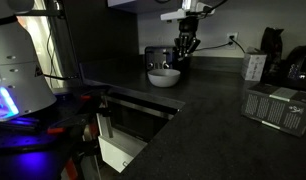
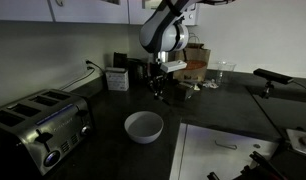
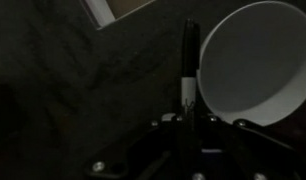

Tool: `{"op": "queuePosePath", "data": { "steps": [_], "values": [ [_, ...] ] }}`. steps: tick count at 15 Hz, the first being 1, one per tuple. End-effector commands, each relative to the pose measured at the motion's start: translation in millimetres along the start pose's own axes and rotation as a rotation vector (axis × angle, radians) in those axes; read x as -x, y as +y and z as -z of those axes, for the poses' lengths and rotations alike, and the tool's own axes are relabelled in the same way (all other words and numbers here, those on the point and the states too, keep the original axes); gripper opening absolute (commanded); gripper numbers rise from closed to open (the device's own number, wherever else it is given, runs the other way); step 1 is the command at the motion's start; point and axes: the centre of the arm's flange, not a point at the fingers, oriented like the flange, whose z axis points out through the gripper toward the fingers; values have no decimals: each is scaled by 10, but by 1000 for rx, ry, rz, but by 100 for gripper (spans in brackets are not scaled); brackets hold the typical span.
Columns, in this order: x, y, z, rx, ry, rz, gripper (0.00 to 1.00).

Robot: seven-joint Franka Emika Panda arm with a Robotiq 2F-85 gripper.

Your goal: Remove the marker from the bowl.

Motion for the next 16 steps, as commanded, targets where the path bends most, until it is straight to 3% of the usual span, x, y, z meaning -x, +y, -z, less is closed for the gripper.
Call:
{"op": "queuePosePath", "data": {
  "steps": [1, 10, 14, 15, 16],
  "values": [
    [-9, 396, -60, 31, 27, -175, 3],
    [197, 1651, -411, 41, -5, -498, 3],
    [54, 1750, -548, 125, -41, -523, 3],
    [196, 1770, -538, 81, -25, -499, 14],
    [143, 1746, -572, 94, -27, -503, 14]
  ]
}}
